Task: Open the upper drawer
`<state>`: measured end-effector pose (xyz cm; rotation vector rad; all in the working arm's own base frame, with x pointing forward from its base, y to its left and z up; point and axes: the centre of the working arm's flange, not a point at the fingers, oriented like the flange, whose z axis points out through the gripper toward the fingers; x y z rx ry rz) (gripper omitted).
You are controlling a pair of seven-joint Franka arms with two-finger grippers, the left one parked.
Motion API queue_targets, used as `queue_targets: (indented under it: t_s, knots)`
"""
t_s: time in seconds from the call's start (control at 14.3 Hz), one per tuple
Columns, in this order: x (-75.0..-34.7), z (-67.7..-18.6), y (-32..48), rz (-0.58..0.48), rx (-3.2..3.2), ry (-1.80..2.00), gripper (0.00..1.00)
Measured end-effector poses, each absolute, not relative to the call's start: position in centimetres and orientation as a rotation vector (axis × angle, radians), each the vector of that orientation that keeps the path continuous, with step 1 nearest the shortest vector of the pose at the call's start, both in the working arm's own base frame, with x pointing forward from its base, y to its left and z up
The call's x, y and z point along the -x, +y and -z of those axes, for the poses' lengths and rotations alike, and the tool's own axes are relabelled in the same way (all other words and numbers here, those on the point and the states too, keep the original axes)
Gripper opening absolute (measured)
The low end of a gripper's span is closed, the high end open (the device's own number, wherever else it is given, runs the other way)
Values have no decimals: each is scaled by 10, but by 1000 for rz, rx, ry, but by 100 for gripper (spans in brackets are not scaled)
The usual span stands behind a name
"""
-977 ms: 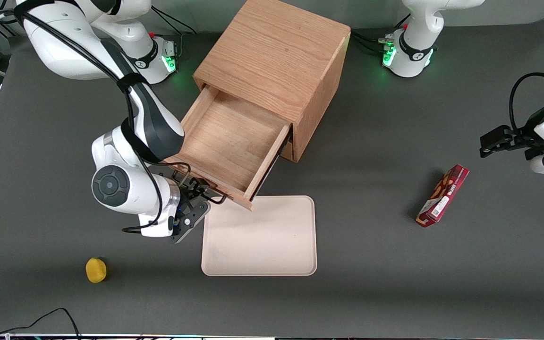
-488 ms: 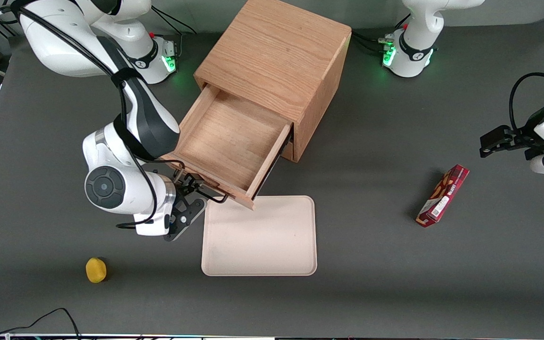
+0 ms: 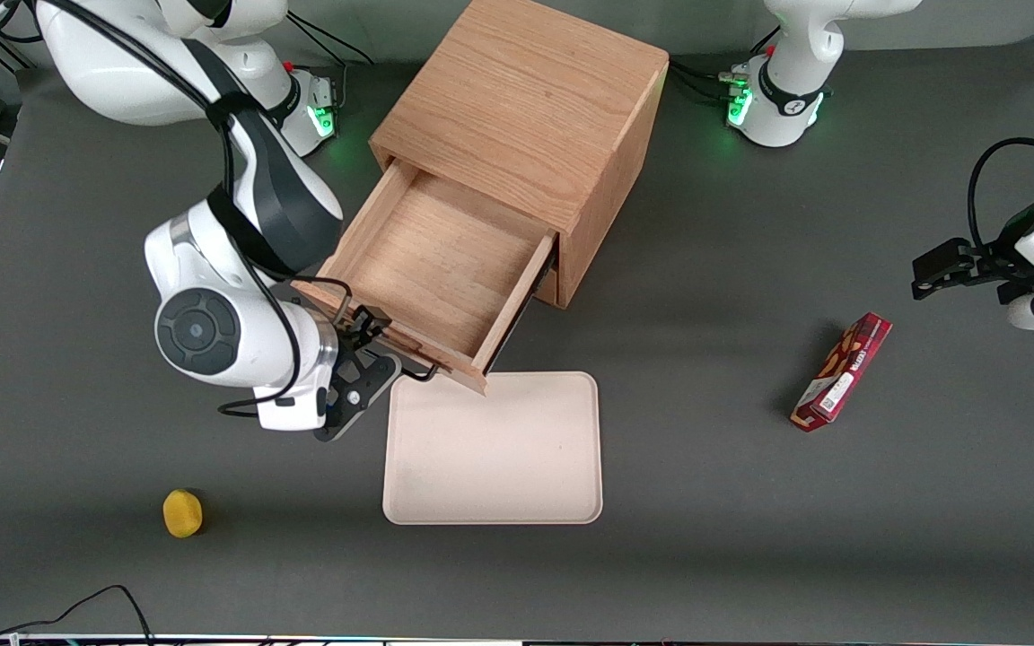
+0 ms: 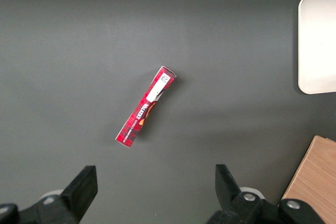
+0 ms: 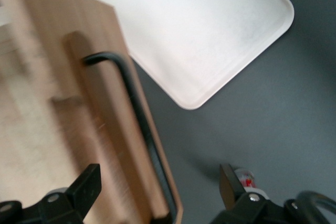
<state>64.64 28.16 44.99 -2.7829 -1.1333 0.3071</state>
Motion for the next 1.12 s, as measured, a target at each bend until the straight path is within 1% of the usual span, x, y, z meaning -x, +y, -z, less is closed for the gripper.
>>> queue_targets:
  t_s: [0.21,0.49,0.7,1.12]
  knots:
    - [-636,-481,275,-349,2790,-1133,100]
    - [-620,-548,254,-289,2845,-1082,100]
    - [-608,-595,210,-264,2936,-887,100]
    - [-580,-659,128,-202,3034,-654,100]
